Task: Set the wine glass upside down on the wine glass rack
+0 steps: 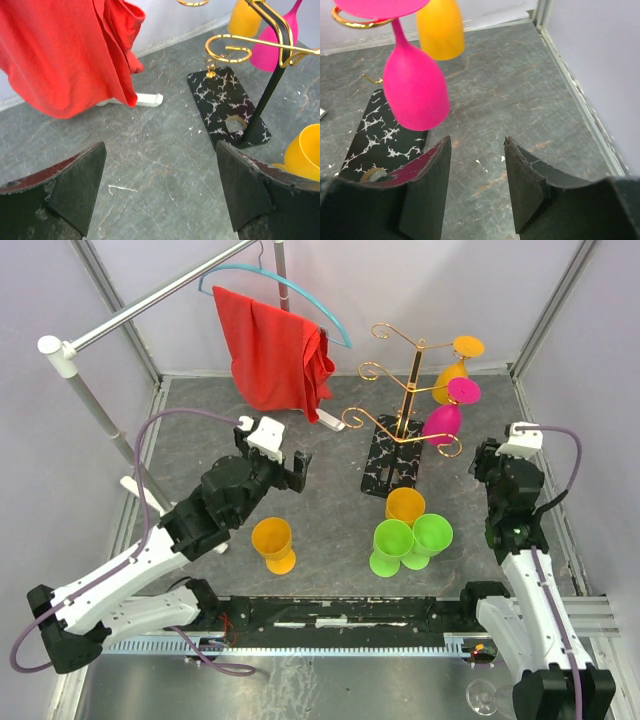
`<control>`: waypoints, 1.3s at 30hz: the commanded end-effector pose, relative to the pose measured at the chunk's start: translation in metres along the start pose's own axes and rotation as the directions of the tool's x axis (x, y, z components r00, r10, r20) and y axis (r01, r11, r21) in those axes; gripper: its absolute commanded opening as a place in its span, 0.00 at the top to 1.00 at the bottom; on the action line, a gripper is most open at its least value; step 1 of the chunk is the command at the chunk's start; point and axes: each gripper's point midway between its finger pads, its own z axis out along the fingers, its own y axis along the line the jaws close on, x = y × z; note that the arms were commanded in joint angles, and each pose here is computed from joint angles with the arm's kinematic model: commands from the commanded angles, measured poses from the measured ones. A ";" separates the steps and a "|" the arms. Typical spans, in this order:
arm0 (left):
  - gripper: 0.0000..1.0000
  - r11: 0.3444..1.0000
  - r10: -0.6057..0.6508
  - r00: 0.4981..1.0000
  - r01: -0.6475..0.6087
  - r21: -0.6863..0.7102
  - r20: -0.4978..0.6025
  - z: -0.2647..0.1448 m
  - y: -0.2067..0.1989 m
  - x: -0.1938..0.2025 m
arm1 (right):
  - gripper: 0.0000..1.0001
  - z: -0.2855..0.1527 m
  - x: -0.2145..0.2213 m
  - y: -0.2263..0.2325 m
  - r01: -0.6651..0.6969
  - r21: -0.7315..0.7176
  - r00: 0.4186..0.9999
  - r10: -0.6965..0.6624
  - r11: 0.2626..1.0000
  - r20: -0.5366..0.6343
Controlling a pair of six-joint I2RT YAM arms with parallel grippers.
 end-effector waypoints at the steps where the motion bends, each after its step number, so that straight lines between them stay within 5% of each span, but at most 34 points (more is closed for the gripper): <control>1: 0.03 0.993 -0.090 0.979 0.074 -0.091 -0.184 -0.017 0.014 0.019 | 0.46 -0.025 -0.016 -0.024 -0.045 0.139 0.996 0.054 0.989 -0.065; 11: 0.02 0.974 -0.170 0.855 0.071 -0.215 -0.490 -0.071 0.031 0.064 | 0.45 -0.051 -0.031 -0.022 -0.106 0.152 0.980 0.130 0.983 -0.152; 20: 0.05 0.973 -0.202 0.724 0.073 -0.219 -0.660 -0.098 0.021 0.110 | 0.43 -0.050 -0.048 -0.013 -0.126 0.125 0.969 0.149 0.984 -0.197; 39: 0.24 0.976 -0.194 0.590 0.033 -0.217 -0.784 -0.115 0.013 0.160 | 0.41 -0.029 -0.070 -0.007 -0.102 0.110 0.971 0.123 0.989 -0.205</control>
